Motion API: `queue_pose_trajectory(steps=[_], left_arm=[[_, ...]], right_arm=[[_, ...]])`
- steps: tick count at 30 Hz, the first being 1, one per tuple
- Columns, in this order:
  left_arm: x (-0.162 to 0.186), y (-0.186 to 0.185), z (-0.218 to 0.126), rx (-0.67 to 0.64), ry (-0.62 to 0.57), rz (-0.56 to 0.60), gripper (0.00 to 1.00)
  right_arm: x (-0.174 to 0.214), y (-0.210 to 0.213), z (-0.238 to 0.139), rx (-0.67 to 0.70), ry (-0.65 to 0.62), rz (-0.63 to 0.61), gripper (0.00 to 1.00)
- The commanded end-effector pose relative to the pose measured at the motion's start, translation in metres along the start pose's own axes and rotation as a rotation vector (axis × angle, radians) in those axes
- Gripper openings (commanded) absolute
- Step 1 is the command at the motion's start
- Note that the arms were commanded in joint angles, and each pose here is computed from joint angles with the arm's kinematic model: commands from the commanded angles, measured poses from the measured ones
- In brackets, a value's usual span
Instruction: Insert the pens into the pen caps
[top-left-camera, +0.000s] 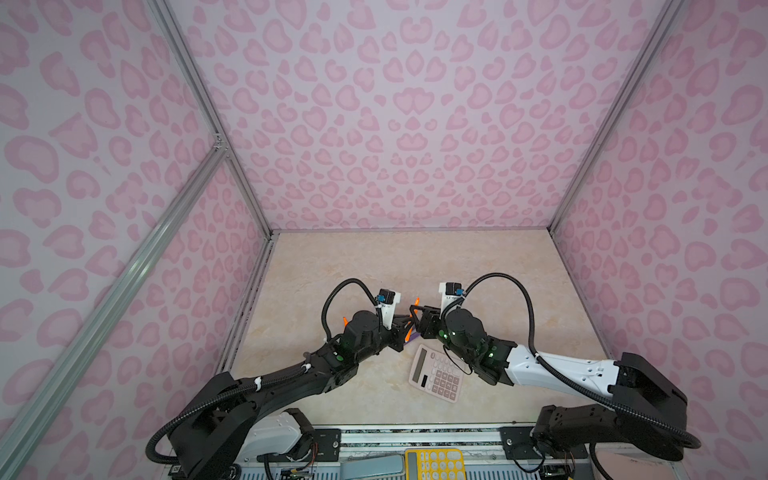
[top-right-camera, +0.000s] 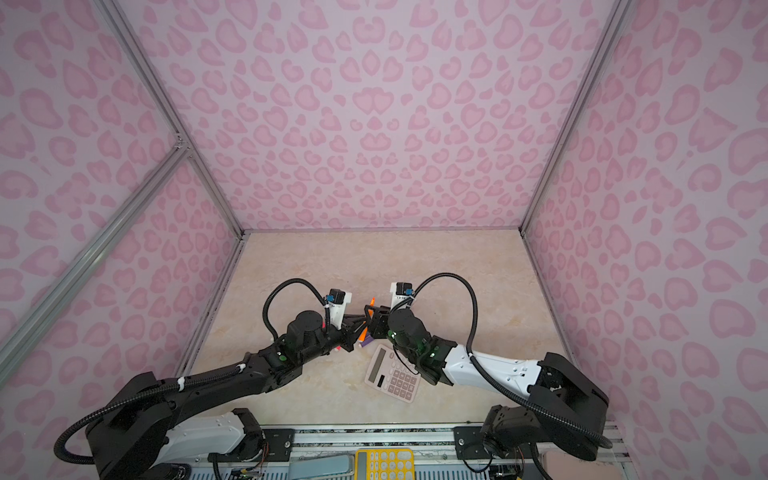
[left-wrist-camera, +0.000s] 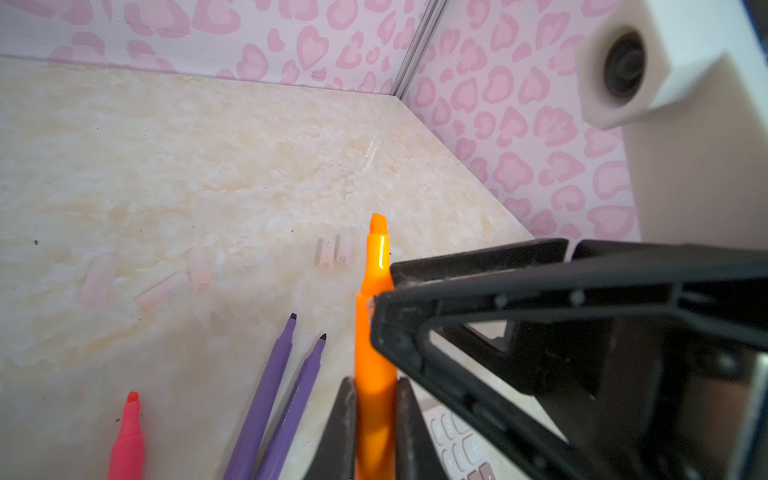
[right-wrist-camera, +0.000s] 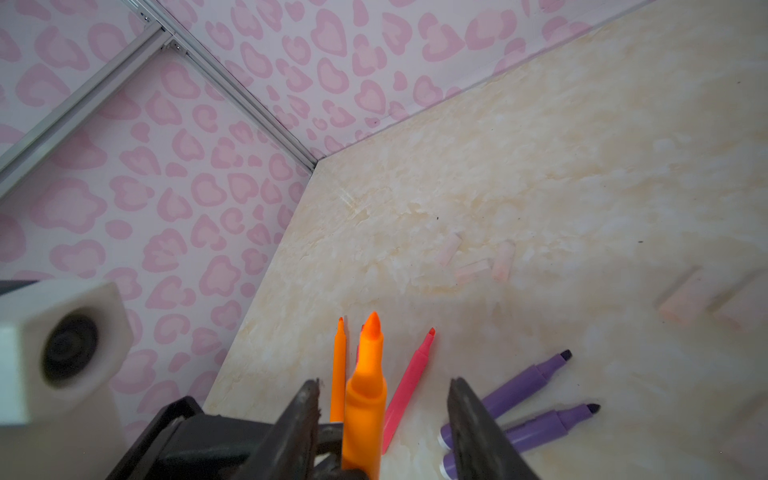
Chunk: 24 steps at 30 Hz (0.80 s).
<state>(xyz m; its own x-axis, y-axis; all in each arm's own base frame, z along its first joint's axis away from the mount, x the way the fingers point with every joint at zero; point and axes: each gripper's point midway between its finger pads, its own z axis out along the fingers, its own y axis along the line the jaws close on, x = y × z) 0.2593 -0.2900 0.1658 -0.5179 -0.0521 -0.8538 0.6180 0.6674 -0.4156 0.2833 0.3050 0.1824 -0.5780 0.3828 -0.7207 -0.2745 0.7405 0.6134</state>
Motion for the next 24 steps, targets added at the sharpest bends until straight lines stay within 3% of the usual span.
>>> queue_pose_trajectory(steps=[1,17,24], left_arm=[[-0.014,-0.013,0.003,0.051,-0.046,0.016,0.04],[-0.01,-0.018,0.01,0.074,-0.027,0.02,0.04],[-0.01,-0.016,0.015,0.064,-0.022,0.014,0.28]], right_arm=[[-0.004,0.007,0.002,-0.034,-0.021,0.029,0.49],[-0.002,0.004,0.005,-0.017,-0.018,0.034,0.13],[0.001,0.008,0.002,-0.027,-0.017,0.034,0.08]])
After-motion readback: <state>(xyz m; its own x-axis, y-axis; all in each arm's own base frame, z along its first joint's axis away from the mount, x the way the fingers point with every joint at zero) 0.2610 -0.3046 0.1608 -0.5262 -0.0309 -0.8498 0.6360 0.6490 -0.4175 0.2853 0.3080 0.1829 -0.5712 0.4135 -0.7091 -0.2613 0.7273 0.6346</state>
